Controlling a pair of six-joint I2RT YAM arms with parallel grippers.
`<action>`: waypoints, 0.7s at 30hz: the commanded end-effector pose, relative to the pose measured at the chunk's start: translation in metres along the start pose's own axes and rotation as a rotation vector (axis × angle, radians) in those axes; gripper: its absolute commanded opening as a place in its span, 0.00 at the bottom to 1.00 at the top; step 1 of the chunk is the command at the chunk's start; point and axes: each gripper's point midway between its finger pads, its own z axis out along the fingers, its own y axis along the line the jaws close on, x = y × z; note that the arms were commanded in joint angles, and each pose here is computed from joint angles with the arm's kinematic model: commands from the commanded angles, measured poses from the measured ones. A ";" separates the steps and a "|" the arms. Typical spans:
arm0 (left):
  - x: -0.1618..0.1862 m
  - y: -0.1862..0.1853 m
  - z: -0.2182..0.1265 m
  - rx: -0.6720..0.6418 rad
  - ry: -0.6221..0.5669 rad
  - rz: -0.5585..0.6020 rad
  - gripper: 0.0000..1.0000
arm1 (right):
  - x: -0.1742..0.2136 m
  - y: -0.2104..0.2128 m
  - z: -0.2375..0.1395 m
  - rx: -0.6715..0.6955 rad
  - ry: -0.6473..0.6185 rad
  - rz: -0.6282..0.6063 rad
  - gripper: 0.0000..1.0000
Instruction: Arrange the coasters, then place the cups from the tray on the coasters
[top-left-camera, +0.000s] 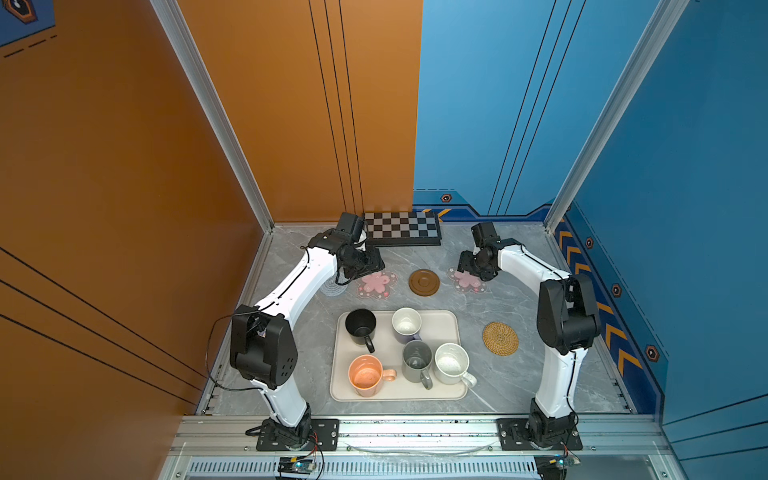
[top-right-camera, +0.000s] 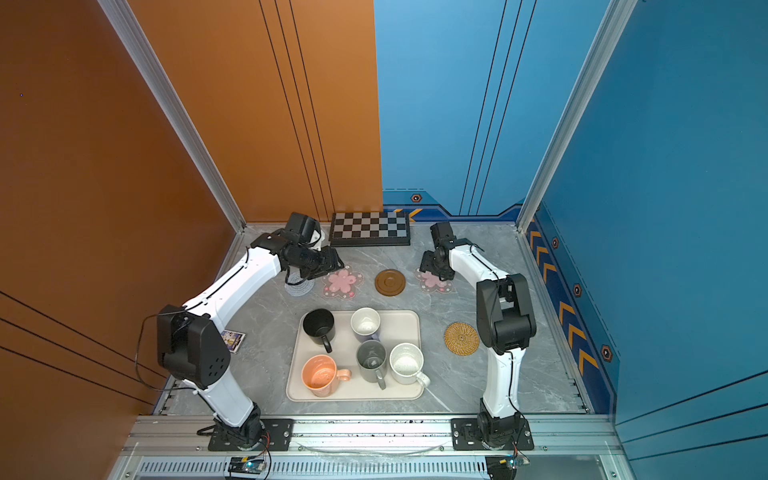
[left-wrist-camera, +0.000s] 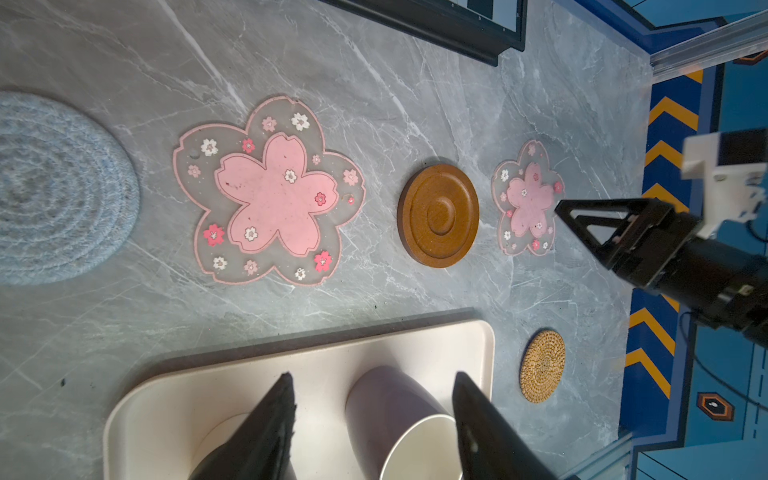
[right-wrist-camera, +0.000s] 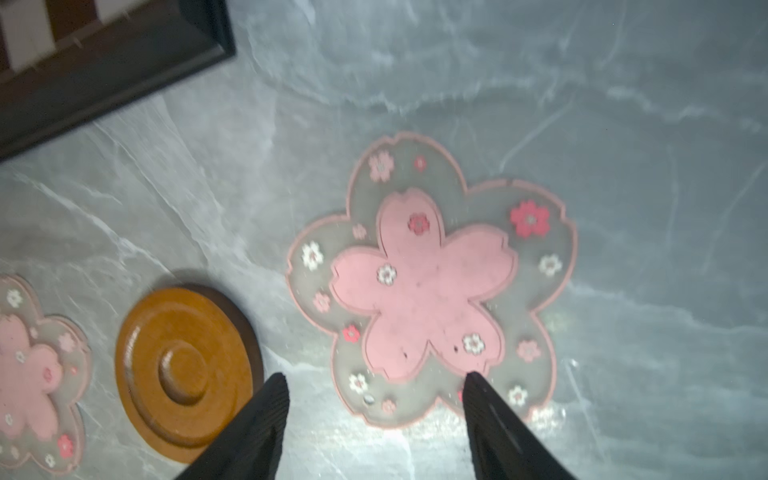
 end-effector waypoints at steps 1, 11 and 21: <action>-0.005 0.006 0.007 -0.028 0.001 0.006 0.61 | -0.009 -0.022 0.019 0.078 0.025 -0.033 0.70; -0.018 0.005 0.026 -0.032 0.013 0.009 0.61 | -0.042 -0.029 0.040 0.092 -0.008 -0.110 0.71; -0.021 0.005 0.045 -0.025 0.044 -0.002 0.61 | -0.048 -0.028 0.049 0.103 -0.013 -0.184 0.72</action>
